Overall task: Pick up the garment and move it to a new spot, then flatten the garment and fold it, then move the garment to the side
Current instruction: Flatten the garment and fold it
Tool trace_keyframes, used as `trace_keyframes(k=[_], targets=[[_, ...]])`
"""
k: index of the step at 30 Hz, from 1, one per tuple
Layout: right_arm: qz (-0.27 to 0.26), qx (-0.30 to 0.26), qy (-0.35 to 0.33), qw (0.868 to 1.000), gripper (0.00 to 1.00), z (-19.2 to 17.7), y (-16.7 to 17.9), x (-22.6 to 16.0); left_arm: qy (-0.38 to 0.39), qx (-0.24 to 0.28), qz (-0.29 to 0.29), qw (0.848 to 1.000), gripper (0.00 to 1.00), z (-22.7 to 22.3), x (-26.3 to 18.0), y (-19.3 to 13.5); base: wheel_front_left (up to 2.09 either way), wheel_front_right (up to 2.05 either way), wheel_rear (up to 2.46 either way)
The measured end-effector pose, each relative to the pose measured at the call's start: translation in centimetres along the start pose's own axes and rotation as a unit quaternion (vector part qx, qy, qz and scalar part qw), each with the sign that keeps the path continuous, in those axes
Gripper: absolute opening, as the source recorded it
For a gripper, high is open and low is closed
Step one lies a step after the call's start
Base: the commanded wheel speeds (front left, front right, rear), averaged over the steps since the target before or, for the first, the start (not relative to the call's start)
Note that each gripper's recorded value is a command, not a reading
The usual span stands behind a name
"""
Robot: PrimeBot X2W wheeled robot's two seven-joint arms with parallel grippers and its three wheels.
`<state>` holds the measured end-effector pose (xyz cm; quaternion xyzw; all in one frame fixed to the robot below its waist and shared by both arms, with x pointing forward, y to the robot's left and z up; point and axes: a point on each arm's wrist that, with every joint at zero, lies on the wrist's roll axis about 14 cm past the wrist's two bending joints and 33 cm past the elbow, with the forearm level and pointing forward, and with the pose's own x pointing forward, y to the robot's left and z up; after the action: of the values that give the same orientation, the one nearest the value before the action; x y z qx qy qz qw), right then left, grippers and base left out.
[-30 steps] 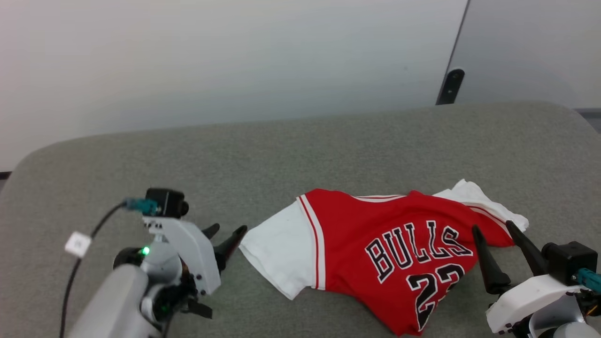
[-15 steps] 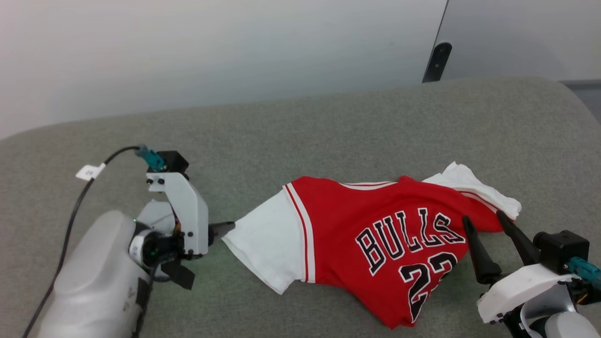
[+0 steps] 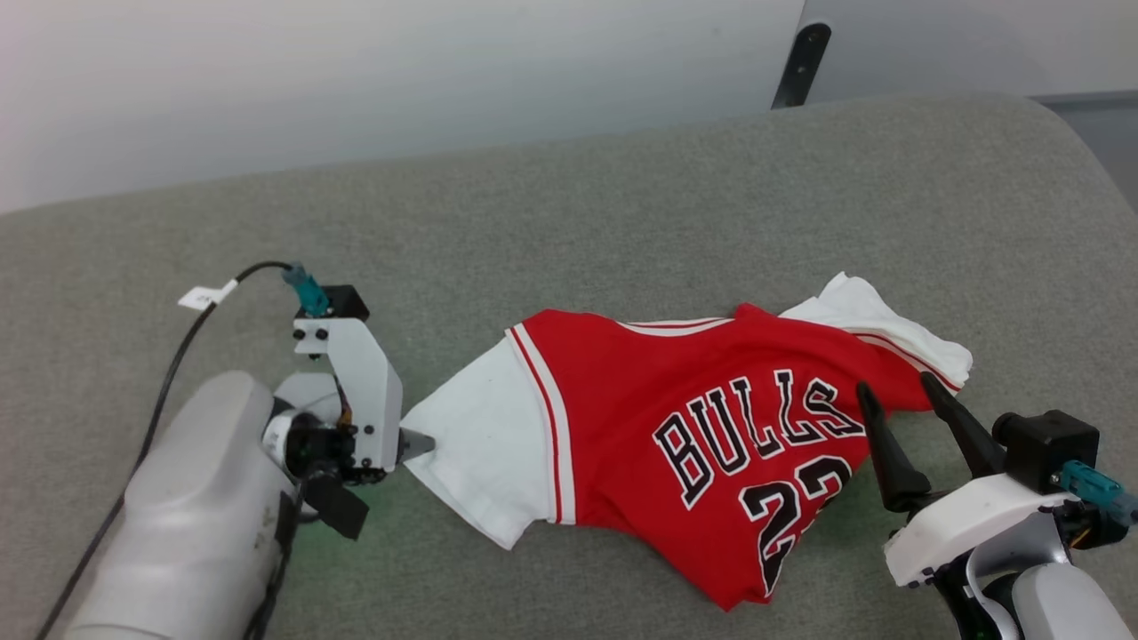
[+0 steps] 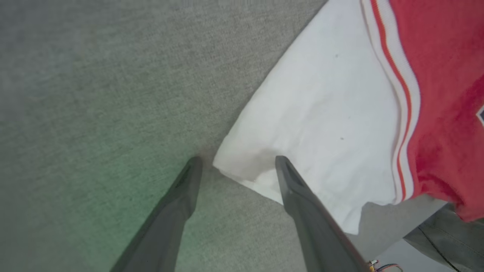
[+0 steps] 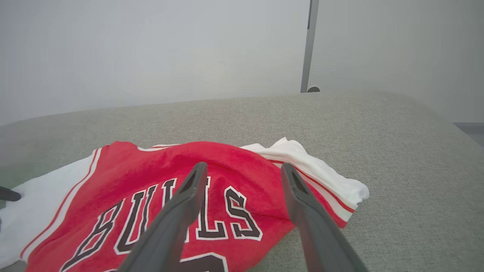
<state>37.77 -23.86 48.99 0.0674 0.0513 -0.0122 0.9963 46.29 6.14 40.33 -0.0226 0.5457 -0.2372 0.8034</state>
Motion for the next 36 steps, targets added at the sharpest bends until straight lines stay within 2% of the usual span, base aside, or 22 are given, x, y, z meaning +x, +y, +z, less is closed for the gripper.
trace_keyframes(k=[6, 12, 14, 15, 16, 17, 28, 36], targets=[[-0.003, 0.001, 0.002, 1.0, 1.0, -0.1, -0.1, 0.4, 0.023, 0.019, 0.02, 0.999, 1.0, 0.3, 1.1, 0.6, 0.0, 0.0, 0.0], [-0.009, 0.005, 0.008, 1.0, 1.0, -0.5, -0.3, 0.3, 0.057, 0.013, 0.025, 0.998, 1.0, -0.6, 2.5, 0.2, 0.0, 0.0, 0.0], [-0.01, 0.005, 0.007, 1.0, 1.0, -0.5, -0.5, 0.2, 0.064, 0.01, 0.025, 0.998, 0.47, -0.8, 2.6, 0.1, 0.0, 0.0, 0.0], [-0.011, 0.004, 0.007, 1.0, 1.0, -0.4, -0.6, 0.2, 0.065, 0.009, 0.026, 0.997, 0.36, -0.9, 2.7, 0.1, 0.0, 0.0, 0.0], [-0.012, 0.004, 0.006, 1.0, 1.0, -0.4, -0.6, 0.2, 0.068, 0.006, 0.027, 0.997, 0.13, -1.1, 2.7, 0.2, 0.0, 0.0, 0.0], [-0.013, 0.005, 0.006, 1.0, 1.0, -0.3, -0.7, 0.1, 0.07, 0.006, 0.028, 0.997, 0.0, -1.2, 2.7, 0.2, 0.0, 0.0, 0.0], [0.0, -0.006, 0.016, 1.0, 1.0, 0.4, -0.5, 1.0, 0.08, 0.017, 0.027, 0.996, 0.0, -2.3, 2.4, 0.0, 0.0, 0.0, 0.0], [0.031, -0.026, 0.062, 0.997, 1.0, 1.3, -0.2, 3.2, 0.066, 0.022, 0.022, 0.997, 0.0, -2.0, 1.6, 0.6, 0.0, 0.0, 0.0]])
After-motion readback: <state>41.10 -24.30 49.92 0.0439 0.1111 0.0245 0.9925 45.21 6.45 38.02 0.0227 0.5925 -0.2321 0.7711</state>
